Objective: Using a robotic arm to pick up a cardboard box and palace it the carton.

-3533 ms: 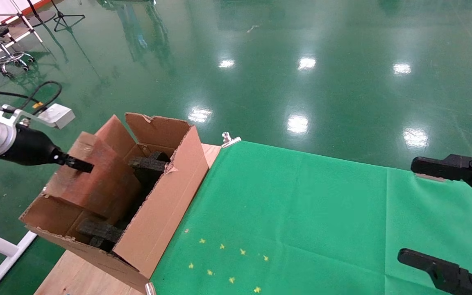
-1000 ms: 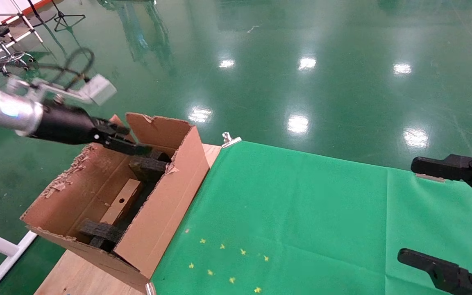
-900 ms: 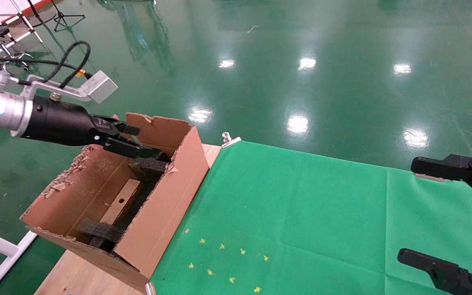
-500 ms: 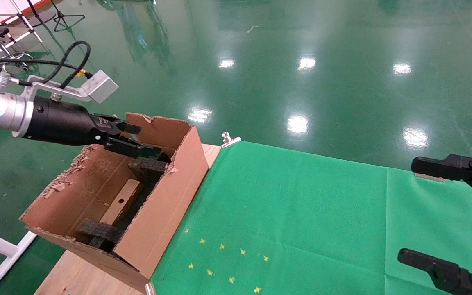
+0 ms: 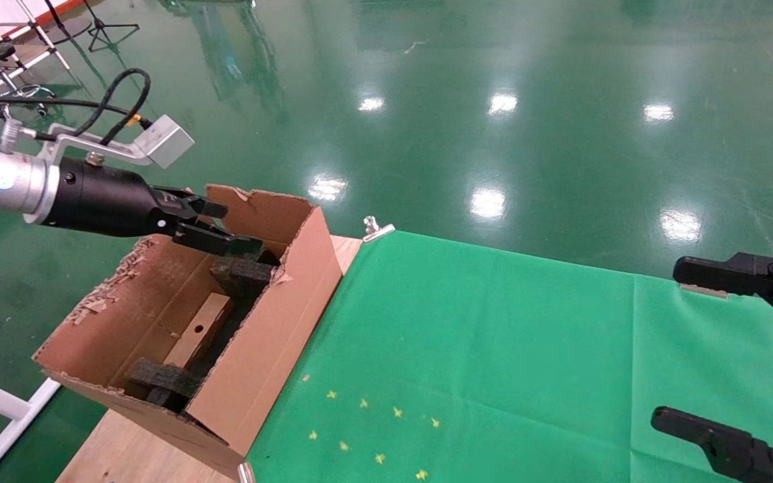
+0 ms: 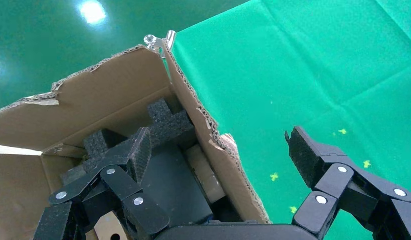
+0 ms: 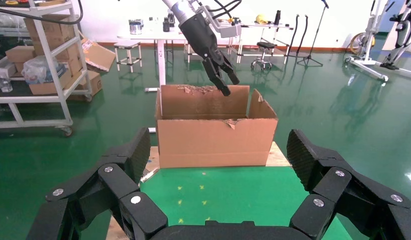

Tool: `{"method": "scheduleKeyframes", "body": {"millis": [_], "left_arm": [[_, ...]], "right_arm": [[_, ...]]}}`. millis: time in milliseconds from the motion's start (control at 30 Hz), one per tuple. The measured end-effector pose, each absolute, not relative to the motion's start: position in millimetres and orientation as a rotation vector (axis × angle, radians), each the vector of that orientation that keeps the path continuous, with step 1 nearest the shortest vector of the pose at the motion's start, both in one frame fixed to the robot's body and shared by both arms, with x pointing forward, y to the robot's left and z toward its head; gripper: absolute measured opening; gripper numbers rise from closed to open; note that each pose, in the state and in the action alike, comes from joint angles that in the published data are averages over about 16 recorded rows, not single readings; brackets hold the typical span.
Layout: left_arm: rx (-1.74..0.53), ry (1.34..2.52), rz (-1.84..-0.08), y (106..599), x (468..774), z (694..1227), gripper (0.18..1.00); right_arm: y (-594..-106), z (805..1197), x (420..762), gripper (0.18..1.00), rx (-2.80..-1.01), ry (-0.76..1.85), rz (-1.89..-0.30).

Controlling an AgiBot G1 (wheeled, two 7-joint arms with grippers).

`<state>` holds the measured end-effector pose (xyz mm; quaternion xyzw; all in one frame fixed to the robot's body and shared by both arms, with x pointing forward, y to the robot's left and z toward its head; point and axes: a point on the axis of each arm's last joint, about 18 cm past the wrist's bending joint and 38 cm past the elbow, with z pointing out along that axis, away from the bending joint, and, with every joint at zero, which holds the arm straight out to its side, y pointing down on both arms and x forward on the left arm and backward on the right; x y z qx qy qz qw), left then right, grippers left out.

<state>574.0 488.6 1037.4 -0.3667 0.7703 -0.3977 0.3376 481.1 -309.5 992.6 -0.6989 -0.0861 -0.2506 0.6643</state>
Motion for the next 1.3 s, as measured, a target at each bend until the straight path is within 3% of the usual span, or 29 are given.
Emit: {"method": "scheduleKeyframes", "body": {"millis": [433,1300], "left_arm": [[-0.866,2.035,-1.092,469,579,1032,1.001],[-0.327,2.103,-1.436,369,561,1008,1.001]], "right_arm": [[-309,993,481,1.001,-1.579,-0.194,-0.566],[-309,993,481,1.001,-1.579,-0.194,-0.566]]}}
